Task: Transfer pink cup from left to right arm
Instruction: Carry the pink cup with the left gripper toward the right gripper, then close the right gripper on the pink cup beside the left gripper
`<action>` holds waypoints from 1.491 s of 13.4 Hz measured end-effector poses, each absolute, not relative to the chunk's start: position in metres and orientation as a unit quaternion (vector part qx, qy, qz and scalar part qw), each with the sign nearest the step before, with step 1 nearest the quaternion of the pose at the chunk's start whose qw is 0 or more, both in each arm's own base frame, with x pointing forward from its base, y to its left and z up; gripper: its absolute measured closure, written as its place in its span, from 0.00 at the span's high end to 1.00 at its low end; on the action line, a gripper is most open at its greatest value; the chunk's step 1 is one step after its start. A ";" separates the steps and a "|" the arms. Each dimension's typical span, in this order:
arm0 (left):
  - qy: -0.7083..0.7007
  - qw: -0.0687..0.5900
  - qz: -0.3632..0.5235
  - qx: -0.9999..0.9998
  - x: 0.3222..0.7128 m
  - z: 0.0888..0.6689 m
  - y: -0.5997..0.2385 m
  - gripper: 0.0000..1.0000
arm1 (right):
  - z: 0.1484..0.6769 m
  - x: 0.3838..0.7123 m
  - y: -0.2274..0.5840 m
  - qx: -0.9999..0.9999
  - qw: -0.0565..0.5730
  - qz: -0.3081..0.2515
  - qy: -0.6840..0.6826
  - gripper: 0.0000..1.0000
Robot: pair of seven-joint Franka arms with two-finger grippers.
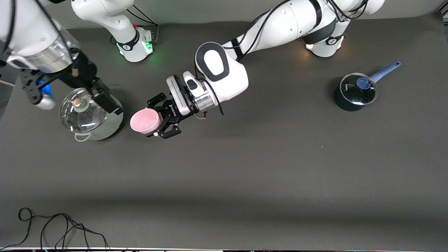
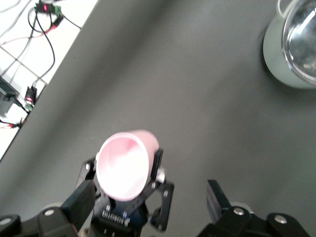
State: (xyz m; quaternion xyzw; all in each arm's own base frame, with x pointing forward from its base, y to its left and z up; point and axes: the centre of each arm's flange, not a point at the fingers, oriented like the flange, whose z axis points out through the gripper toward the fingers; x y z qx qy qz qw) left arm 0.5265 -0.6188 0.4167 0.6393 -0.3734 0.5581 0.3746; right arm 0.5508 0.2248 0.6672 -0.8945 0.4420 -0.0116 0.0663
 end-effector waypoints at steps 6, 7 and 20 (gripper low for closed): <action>-0.373 0.375 0.558 0.640 0.526 0.417 -0.619 0.69 | 0.634 0.558 0.239 -0.887 0.052 0.030 0.457 1.00; -0.372 0.375 0.558 0.640 0.526 0.417 -0.619 0.69 | 0.624 0.561 0.241 -0.887 0.047 0.039 0.458 1.00; -0.368 0.378 0.555 0.643 0.527 0.416 -0.619 0.69 | 0.581 0.571 0.236 -0.881 0.036 0.051 0.469 0.58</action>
